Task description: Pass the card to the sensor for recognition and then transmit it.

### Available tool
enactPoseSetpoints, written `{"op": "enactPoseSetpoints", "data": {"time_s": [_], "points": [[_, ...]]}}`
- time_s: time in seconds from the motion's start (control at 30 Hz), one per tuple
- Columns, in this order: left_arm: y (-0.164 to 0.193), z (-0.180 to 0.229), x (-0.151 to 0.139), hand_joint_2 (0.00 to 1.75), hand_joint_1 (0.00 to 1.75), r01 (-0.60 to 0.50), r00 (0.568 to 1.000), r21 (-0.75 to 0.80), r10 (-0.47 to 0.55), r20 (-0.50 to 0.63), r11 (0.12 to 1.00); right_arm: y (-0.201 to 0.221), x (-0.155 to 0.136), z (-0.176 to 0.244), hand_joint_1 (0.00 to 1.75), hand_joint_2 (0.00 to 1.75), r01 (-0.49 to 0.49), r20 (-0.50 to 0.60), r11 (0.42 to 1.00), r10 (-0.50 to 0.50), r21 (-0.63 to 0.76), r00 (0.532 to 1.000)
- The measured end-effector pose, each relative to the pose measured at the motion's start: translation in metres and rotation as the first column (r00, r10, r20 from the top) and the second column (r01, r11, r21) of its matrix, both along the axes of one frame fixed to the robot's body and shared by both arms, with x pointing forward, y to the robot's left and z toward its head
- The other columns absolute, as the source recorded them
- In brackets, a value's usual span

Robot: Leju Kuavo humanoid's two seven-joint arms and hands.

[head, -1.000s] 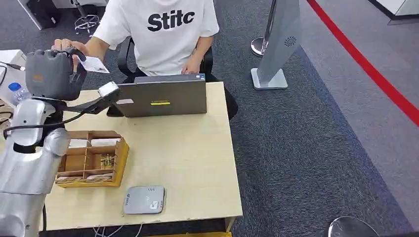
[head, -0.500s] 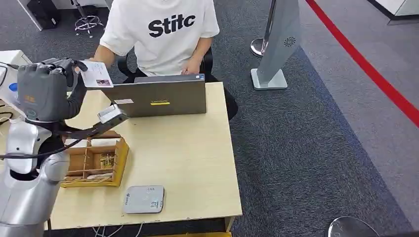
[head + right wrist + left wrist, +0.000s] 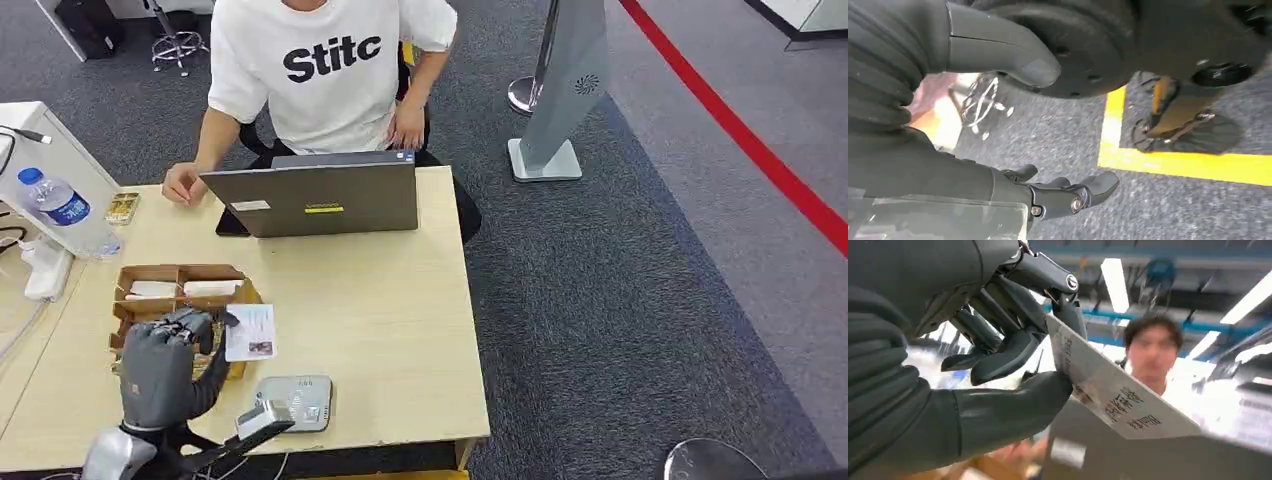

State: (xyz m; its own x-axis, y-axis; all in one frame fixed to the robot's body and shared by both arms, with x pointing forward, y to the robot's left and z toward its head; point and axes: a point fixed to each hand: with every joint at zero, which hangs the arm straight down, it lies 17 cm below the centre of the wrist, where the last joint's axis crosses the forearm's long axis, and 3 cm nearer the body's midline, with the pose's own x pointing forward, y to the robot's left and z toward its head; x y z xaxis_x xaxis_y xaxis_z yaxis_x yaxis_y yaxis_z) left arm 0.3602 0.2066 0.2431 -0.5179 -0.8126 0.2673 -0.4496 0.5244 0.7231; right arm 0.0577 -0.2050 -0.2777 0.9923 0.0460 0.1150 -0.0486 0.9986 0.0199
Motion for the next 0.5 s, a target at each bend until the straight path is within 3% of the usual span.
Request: {"op": "enactPoseSetpoints", "data": {"time_s": [0.23,0.5], "points": [[0.053,-0.055,-0.027,1.75,1.75,-0.127,0.98,-0.136,0.102,-0.173,0.983,0.022,0.033,0.008,0.0,1.75,0.066,-0.002,0.995,-0.066,0.07,0.998],[0.082,-0.077,-0.03,1.75,1.75,-0.206,0.955,-0.15,0.165,-0.247,0.967,0.04,0.073,0.021,0.0,1.75,0.1,-0.011,0.987,-0.099,0.125,0.995]]}}
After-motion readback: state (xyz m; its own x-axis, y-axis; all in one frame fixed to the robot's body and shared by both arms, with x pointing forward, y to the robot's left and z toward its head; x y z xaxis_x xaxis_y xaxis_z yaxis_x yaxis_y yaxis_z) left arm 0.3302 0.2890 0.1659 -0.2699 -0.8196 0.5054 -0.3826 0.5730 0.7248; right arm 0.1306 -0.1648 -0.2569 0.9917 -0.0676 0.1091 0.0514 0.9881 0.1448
